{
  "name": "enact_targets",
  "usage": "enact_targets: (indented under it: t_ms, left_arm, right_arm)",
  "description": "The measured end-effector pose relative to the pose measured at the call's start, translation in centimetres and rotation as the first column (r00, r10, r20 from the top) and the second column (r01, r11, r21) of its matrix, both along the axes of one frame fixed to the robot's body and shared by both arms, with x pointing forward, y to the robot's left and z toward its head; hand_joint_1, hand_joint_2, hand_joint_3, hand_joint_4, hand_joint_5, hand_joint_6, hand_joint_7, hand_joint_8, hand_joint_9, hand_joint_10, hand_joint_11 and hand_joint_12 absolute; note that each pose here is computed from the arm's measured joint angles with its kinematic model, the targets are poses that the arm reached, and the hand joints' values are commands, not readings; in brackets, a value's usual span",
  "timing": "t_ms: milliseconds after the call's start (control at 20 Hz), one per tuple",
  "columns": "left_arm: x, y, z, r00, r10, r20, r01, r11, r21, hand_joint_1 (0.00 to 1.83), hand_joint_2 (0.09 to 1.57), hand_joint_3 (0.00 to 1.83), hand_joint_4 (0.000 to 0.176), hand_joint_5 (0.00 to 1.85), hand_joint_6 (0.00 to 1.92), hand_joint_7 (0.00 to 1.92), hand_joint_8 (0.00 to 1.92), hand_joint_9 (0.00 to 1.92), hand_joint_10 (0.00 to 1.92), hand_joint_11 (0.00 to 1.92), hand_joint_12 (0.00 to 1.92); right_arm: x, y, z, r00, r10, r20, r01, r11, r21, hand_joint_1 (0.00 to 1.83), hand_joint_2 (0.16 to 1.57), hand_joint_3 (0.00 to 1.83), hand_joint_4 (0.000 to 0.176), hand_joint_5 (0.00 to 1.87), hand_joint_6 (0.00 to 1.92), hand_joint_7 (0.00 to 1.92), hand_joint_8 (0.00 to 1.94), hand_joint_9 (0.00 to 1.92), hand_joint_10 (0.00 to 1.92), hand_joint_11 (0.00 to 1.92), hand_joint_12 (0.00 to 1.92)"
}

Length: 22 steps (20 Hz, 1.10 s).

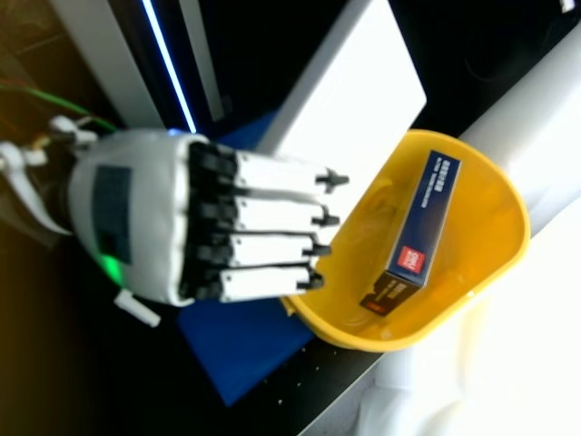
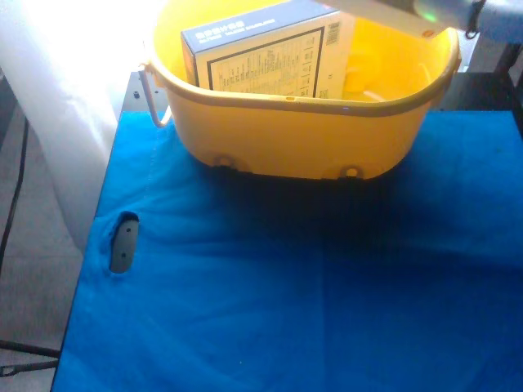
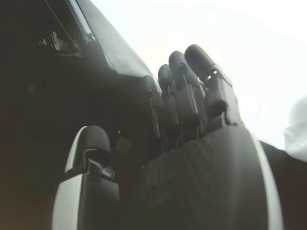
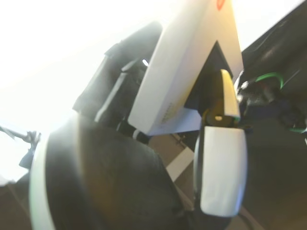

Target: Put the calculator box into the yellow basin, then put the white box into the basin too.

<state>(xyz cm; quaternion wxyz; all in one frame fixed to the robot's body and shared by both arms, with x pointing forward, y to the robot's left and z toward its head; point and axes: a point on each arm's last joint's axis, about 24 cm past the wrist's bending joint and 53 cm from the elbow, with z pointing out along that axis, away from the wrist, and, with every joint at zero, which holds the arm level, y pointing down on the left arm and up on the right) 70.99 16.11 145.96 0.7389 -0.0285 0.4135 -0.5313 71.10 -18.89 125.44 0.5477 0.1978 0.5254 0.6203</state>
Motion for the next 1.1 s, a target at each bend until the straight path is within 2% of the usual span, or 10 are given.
enact_targets:
  t_ms: [50,250,300,350,400,450,700,800,950,1100]
  left_arm:
    - [0.0,0.0,0.0,1.0000,0.002,0.002,-0.002,1.0000,0.007,0.37,1.22,0.00,0.000,0.48,0.00,0.47,0.02,0.15,0.96,0.00,1.59]
    - [0.1,0.2,-0.1,1.0000,0.005,-0.002,-0.005,1.0000,0.005,0.38,1.25,0.00,0.000,0.49,0.01,0.47,0.02,0.17,0.83,0.00,1.55]
    - [0.1,0.1,-0.1,1.0000,0.004,-0.005,-0.004,1.0000,0.006,0.37,1.25,0.00,0.000,0.48,0.01,0.47,0.02,0.16,0.85,0.00,1.56]
    - [0.1,0.1,-0.1,1.0000,0.005,-0.004,-0.005,1.0000,0.006,0.36,1.25,0.00,0.000,0.47,0.00,0.46,0.01,0.15,0.84,0.00,1.52]
    - [0.1,0.1,-0.1,1.0000,0.004,-0.004,-0.004,1.0000,0.007,0.39,1.24,0.00,0.000,0.48,0.01,0.48,0.02,0.17,0.83,0.00,1.55]
    - [0.1,0.1,-0.1,1.0000,0.004,-0.004,-0.004,1.0000,0.007,0.41,1.25,0.00,0.000,0.47,0.00,0.50,0.03,0.17,0.85,0.00,1.53]
    - [-0.1,0.0,-0.1,1.0000,0.000,-0.004,0.000,1.0000,0.006,0.46,1.27,0.01,0.000,0.54,0.03,0.51,0.04,0.16,1.04,0.00,1.61]
    - [-0.1,-0.1,-0.1,1.0000,0.000,-0.002,0.000,0.9999,0.010,0.49,1.26,0.00,0.000,0.54,0.03,0.47,0.02,0.17,1.02,0.00,1.54]
    - [-0.2,0.4,-0.2,1.0000,0.006,-0.003,-0.006,0.9999,0.011,0.45,1.27,0.00,0.000,0.53,0.02,0.43,0.00,0.17,0.78,0.00,1.36]
    - [-0.4,0.8,-0.2,0.9999,0.012,-0.002,-0.012,0.9999,0.012,0.44,1.27,0.00,0.000,0.51,0.01,0.45,0.01,0.20,0.79,0.00,1.39]
  right_arm:
    - [0.2,0.3,-0.5,1.000,0.003,-0.016,-0.003,1.000,-0.006,1.32,1.26,0.01,0.000,0.68,1.48,0.59,1.38,0.76,1.45,0.65,1.36]
    - [0.8,0.7,-0.7,1.000,0.002,-0.029,-0.002,1.000,-0.007,1.34,1.19,0.00,0.000,0.84,1.30,0.73,1.16,0.80,1.36,0.68,1.32]
    - [0.8,0.6,-0.5,1.000,0.001,-0.025,-0.001,1.000,-0.005,1.17,1.18,0.00,0.000,0.85,1.19,0.55,0.61,0.48,0.81,0.22,1.34]
    - [0.8,0.7,-0.4,1.000,0.001,-0.024,-0.001,1.000,-0.002,1.14,1.09,0.00,0.000,0.68,0.71,0.40,0.25,0.23,0.49,0.04,1.27]
    - [0.8,0.7,-0.4,1.000,0.001,-0.025,-0.001,1.000,-0.003,1.03,1.01,0.00,0.000,0.56,0.28,0.19,0.05,0.05,0.12,0.01,0.47]
    - [0.9,0.6,-0.5,1.000,0.000,-0.027,0.000,1.000,-0.005,0.98,0.97,0.00,0.000,0.47,0.12,0.11,0.02,0.01,0.02,0.00,0.09]
    - [0.9,0.4,-0.2,1.000,-0.004,-0.018,0.004,1.000,-0.002,0.83,0.96,0.00,0.000,0.21,0.00,0.13,0.00,0.08,0.00,0.00,0.49]
    - [0.9,0.4,-0.2,1.000,-0.004,-0.017,0.004,1.000,-0.002,0.79,0.93,0.00,0.000,0.20,0.01,0.11,0.01,0.02,0.01,0.00,0.09]
    - [0.9,0.4,-0.1,1.000,-0.004,-0.016,0.004,1.000,-0.001,0.78,0.95,0.01,0.000,0.22,0.01,0.05,0.00,0.00,0.00,0.00,0.00]
    - [0.9,0.4,0.1,1.000,-0.002,-0.013,0.002,1.000,0.007,0.85,1.00,0.00,0.000,0.35,0.00,0.10,0.01,0.11,0.00,0.01,0.43]
